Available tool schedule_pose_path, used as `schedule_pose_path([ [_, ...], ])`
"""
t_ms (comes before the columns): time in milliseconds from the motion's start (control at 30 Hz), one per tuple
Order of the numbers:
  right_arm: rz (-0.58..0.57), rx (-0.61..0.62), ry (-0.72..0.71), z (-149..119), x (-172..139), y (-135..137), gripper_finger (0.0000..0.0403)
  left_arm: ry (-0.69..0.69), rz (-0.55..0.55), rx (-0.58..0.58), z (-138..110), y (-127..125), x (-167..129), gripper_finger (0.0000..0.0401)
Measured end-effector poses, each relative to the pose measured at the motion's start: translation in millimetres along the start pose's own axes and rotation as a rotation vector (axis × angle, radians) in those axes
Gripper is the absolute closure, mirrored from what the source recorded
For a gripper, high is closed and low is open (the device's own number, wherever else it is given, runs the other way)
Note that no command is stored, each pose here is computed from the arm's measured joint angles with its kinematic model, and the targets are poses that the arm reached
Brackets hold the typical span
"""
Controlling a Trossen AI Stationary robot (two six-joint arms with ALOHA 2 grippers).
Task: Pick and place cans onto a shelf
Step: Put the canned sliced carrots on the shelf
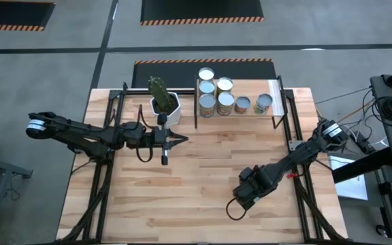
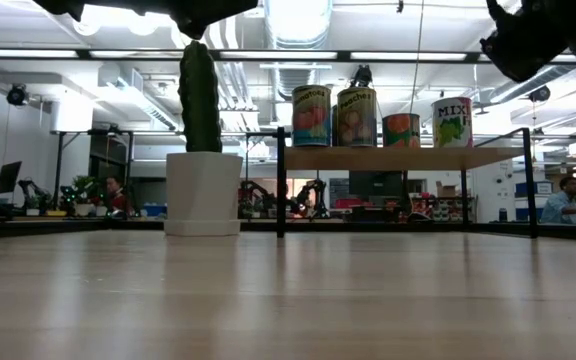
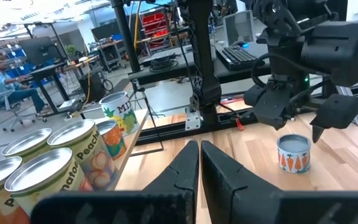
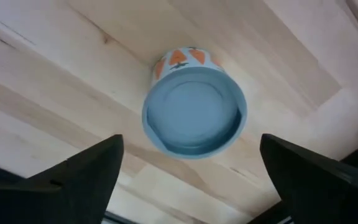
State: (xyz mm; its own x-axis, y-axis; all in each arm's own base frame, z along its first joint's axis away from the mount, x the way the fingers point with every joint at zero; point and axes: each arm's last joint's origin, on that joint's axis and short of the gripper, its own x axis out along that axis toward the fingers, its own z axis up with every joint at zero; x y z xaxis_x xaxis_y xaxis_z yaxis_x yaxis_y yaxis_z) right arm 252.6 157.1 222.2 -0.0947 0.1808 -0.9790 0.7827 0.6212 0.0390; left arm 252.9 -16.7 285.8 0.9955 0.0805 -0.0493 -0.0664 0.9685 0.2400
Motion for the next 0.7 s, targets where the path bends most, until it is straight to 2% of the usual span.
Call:
schedule_pose_path([
  [433, -0.055, -0.041, 0.000, 5, 21, 0, 0.0035, 0.007, -0.002, -0.006, -1, 0, 0, 0.0401],
  [700, -0.010, -0.057, -0.022, 9, 39, 1, 0.0046, 0.009, -0.002, -0.006, -1, 0, 0, 0.0401],
])
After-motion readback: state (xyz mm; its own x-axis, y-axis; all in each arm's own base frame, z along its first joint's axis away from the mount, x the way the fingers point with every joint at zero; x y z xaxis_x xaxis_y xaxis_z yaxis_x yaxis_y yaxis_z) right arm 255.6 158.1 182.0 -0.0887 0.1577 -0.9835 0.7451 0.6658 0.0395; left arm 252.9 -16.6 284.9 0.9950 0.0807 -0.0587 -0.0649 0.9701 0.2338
